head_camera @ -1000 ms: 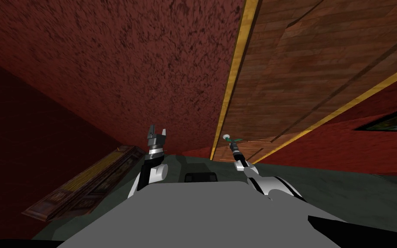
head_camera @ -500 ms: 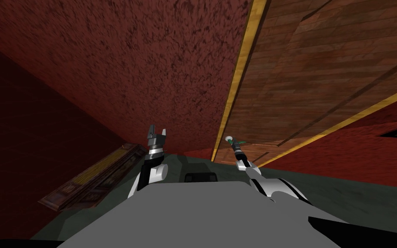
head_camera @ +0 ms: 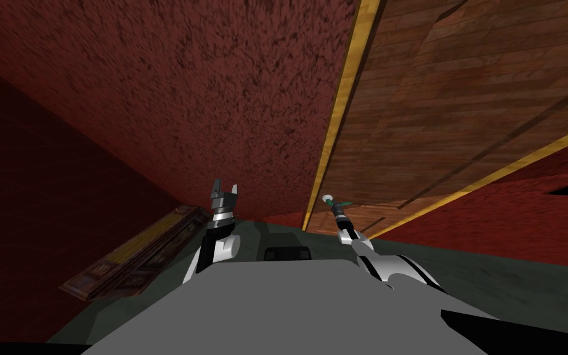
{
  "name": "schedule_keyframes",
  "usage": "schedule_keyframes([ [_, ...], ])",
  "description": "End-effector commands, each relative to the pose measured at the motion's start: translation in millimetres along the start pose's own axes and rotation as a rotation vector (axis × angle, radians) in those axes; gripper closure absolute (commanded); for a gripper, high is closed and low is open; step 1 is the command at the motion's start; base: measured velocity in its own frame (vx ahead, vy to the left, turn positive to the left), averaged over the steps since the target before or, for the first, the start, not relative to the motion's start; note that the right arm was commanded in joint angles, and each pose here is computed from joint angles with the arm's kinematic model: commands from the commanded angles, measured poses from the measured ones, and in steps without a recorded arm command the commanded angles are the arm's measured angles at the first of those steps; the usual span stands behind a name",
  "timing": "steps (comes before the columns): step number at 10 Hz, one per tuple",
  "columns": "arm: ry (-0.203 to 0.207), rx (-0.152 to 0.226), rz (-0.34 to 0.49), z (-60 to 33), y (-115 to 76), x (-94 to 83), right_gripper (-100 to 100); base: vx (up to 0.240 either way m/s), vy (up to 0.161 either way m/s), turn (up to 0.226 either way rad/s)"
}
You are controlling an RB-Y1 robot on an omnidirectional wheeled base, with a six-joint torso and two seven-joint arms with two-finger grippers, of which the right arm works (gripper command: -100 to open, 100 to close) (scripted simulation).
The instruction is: Pull the door open
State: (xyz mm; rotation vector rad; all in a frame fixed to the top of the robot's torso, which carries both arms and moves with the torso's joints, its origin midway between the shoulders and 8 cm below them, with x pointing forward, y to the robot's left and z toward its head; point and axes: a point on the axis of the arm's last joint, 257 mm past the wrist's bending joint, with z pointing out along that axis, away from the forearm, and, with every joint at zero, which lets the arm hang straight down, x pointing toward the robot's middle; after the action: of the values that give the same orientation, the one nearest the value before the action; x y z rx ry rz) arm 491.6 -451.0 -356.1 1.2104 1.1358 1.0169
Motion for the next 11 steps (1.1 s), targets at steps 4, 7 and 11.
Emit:
schedule_keyframes([
  [4,0.03,-0.003,-0.001,1.2,1.5,7.7,100,-0.101,-0.033,0.055],
  [7,0.057,-0.006,-0.002,1.9,2.6,14.4,100,-0.193,-0.061,0.081],
  [11,0.125,-0.008,-0.003,2.9,4.6,31.2,100,-0.194,-0.086,0.109],
])
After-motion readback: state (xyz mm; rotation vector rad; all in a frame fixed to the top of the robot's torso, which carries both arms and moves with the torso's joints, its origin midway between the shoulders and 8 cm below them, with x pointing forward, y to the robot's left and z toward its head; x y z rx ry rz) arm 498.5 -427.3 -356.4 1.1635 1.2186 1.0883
